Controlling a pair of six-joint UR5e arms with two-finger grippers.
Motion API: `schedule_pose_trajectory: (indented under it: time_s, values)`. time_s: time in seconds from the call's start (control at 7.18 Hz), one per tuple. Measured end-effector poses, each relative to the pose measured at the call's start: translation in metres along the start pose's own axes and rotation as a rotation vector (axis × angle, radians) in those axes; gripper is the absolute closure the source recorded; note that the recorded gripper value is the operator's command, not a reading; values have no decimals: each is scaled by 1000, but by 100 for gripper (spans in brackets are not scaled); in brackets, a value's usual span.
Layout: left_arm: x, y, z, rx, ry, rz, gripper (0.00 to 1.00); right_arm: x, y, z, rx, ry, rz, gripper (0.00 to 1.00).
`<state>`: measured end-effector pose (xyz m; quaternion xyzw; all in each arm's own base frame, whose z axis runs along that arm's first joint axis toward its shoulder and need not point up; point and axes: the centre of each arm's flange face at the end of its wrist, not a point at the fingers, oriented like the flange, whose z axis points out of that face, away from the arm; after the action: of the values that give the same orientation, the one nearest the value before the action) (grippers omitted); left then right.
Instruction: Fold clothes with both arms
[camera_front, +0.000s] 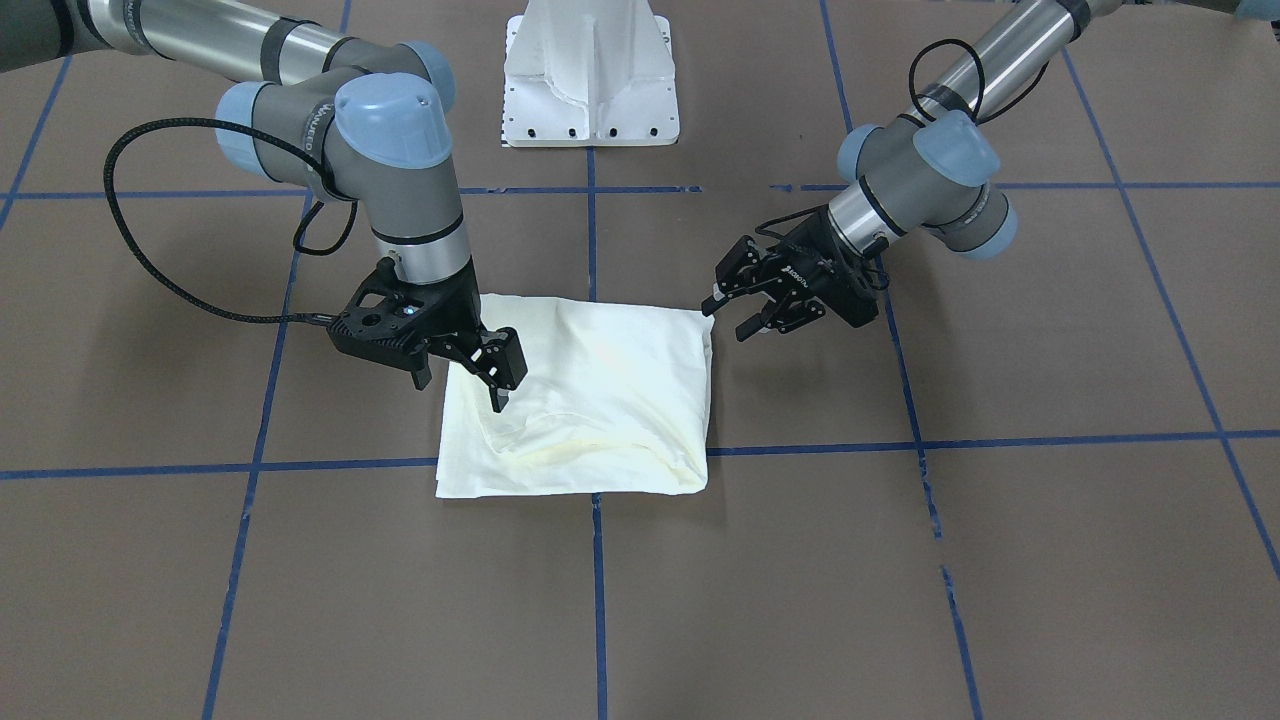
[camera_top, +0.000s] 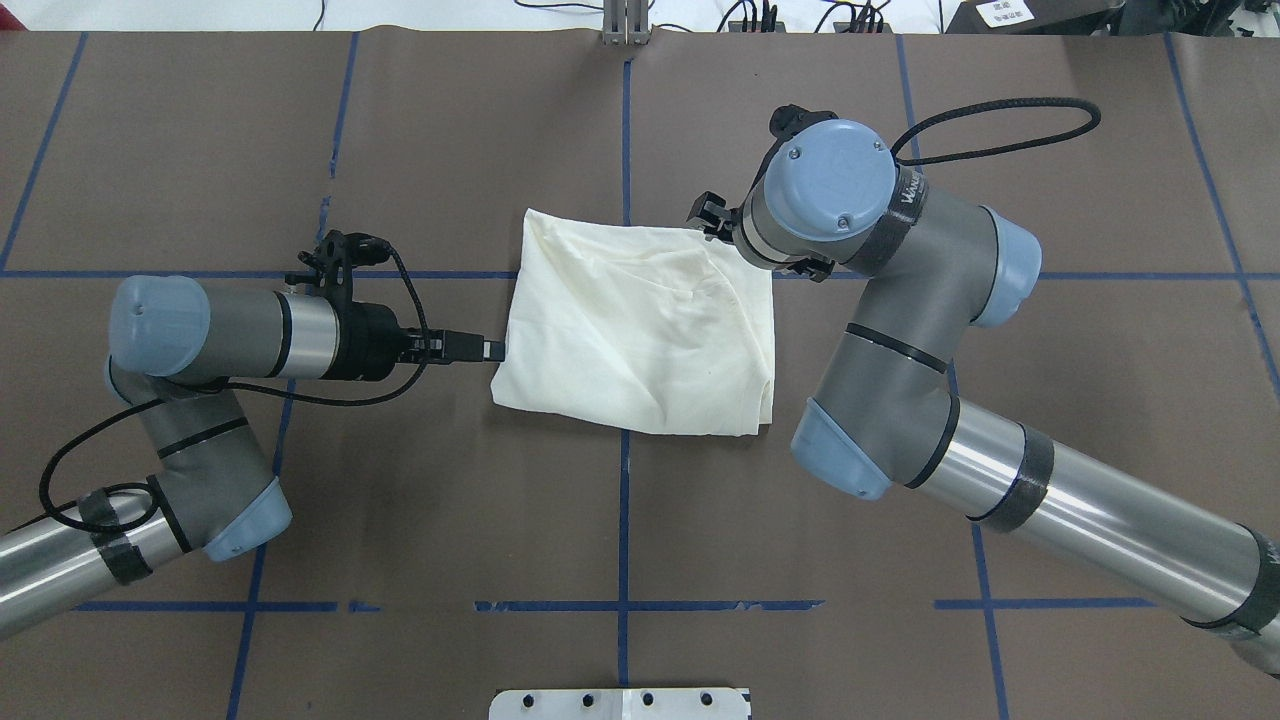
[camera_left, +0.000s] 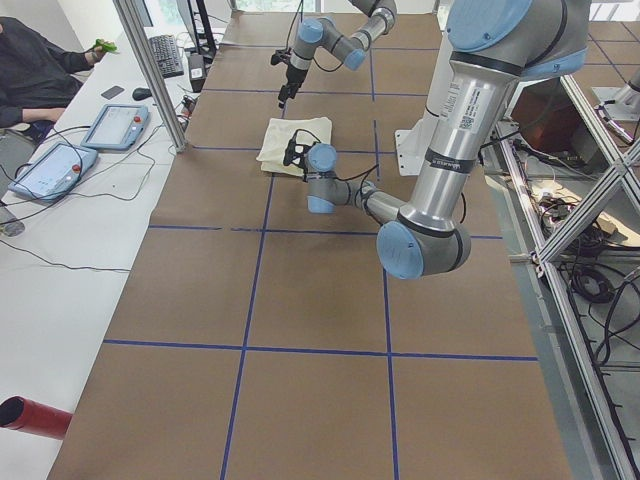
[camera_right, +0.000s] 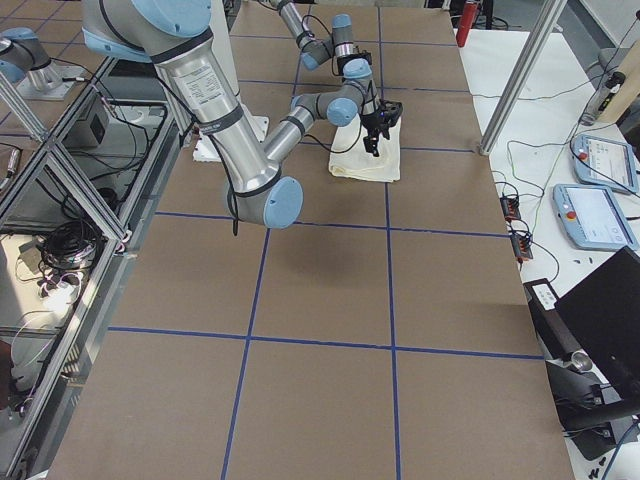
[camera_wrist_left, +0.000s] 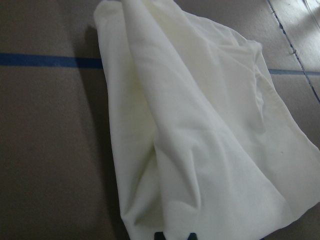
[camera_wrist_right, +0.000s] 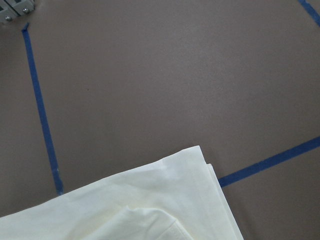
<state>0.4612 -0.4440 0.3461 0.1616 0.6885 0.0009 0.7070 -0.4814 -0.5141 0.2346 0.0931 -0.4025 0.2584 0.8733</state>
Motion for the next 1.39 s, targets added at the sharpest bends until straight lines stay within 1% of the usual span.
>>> schedule_pose_trajectory:
  time_s: [0.14,0.28,0.42,0.98,1.11,1.39]
  values:
    - [19,-6,6,10,25,-54,35,0,0,0,0,0,0,0]
    - [29,-4,12,18,36,-84,35,1,0,1,0,1,-1,0]
    - [32,3,21,26,33,-105,35,1,0,1,-1,3,-2,0]
    - [13,41,53,41,-24,-134,35,2,2,3,-3,6,-5,0]
    - [6,46,58,43,-40,-137,35,2,2,4,-3,7,-5,0]
    - [1,53,62,39,-49,-138,34,3,2,4,-3,7,-5,0]
